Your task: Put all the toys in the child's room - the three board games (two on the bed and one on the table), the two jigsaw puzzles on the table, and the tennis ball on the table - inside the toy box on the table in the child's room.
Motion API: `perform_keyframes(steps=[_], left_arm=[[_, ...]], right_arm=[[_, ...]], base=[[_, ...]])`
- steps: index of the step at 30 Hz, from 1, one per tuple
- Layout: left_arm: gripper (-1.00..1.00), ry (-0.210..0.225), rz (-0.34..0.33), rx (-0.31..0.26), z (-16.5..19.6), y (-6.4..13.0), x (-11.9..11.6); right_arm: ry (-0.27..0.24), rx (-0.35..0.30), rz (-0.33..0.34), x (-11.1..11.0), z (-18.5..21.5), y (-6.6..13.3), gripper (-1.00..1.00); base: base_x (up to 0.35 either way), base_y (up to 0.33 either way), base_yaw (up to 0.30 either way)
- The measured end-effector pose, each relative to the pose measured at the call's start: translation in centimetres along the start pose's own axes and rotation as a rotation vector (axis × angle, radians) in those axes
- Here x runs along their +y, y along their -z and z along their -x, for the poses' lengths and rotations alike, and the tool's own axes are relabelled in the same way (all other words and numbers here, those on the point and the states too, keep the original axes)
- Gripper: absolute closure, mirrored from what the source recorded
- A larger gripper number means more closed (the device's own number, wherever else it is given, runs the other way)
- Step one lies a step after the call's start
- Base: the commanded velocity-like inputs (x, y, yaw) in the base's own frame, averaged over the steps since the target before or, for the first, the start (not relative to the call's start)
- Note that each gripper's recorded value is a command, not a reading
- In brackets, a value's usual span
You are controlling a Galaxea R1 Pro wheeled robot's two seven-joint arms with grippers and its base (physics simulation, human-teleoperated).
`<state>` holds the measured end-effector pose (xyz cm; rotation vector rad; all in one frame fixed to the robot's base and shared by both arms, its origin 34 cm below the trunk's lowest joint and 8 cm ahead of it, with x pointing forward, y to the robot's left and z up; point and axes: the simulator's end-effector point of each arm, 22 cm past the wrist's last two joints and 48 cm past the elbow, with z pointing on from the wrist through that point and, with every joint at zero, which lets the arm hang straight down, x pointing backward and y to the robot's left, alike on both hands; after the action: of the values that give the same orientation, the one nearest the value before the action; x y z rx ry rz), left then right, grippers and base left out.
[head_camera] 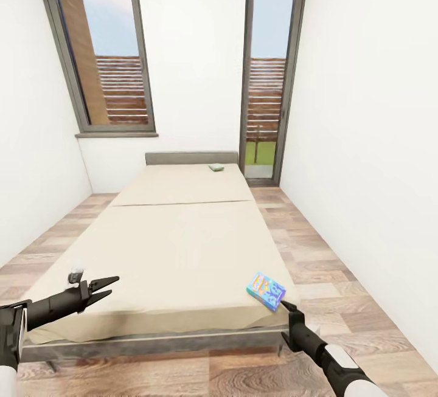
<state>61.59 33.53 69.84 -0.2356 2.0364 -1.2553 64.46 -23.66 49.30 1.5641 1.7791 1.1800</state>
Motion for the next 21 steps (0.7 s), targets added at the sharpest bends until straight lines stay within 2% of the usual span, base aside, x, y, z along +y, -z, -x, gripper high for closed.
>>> perform_keyframes(steps=[14,21], left_arm=[[-1.0,0.0,-0.001,0.0,-0.27,-0.08,0.32],[-1.0,-0.002,0.0,0.0,-0.27,-0.07,0.32]], right_arm=[[0.0,0.0,0.0,-0.4,0.06,-0.15,-1.0],[0.0,0.0,0.0,-0.39,0.06,-0.15,-1.0]], base=[[0.0,0.002,0.0],[0.027,0.099,0.0]])
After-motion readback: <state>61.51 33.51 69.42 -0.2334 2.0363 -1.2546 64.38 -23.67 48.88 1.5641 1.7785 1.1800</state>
